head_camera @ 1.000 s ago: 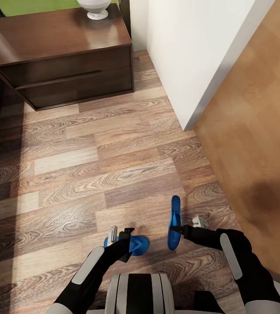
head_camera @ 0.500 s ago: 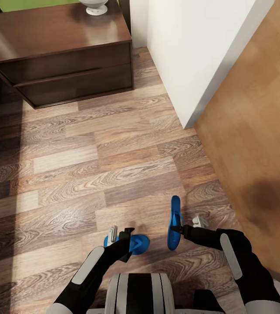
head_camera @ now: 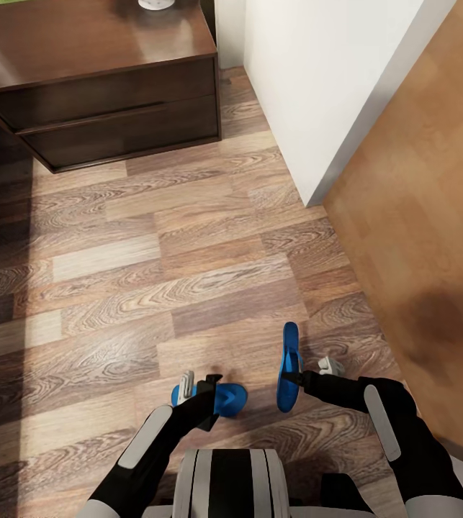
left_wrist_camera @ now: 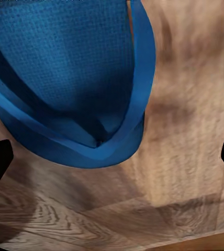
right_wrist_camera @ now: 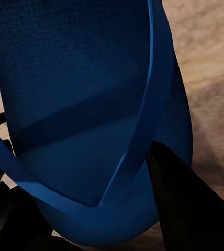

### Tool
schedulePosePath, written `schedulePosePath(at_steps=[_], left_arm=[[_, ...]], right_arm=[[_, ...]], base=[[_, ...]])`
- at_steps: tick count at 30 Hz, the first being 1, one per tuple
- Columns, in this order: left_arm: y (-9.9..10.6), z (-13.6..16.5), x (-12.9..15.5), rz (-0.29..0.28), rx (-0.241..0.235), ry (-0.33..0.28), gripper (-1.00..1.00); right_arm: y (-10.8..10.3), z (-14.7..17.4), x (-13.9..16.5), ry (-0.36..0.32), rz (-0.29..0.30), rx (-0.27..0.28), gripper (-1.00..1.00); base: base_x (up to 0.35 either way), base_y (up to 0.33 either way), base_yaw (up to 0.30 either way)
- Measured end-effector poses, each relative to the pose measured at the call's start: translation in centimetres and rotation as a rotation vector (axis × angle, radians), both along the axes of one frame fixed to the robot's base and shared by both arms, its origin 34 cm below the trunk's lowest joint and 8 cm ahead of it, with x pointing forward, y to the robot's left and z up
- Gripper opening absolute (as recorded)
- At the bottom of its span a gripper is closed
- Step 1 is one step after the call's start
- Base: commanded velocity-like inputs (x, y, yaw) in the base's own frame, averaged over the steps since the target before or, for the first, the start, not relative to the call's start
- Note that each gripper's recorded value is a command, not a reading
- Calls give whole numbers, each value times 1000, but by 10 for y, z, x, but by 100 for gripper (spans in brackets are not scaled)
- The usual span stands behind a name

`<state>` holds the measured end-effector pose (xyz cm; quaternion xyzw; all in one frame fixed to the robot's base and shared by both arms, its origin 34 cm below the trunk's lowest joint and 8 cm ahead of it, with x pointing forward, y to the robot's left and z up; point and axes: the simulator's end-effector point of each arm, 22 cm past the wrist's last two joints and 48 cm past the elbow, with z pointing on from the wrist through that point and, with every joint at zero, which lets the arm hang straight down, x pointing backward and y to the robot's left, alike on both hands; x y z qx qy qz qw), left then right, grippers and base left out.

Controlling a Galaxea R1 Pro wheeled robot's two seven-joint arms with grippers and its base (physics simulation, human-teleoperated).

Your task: In the bedroom, move the book from the bed onto either nightstand, and place the two sandals side by side next to the bed.

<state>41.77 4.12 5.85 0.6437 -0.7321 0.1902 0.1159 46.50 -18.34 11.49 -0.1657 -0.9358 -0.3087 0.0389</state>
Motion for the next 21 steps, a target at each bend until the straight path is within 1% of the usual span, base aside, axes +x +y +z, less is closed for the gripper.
schedulePosePath(at_steps=[3, 10, 21], left_arm=[[0, 2, 5, 3, -1, -11, 100], [0, 3, 7, 4, -2, -15, 100], [6, 0, 8, 12, 15, -17, 100]], right_arm=[[0, 0, 0, -1, 1, -1, -100], [0, 0, 1, -2, 0, 0, -100], [0, 1, 3, -8, 1, 0, -100]], base=[[0, 0, 0], [0, 0, 0], [0, 0, 0]])
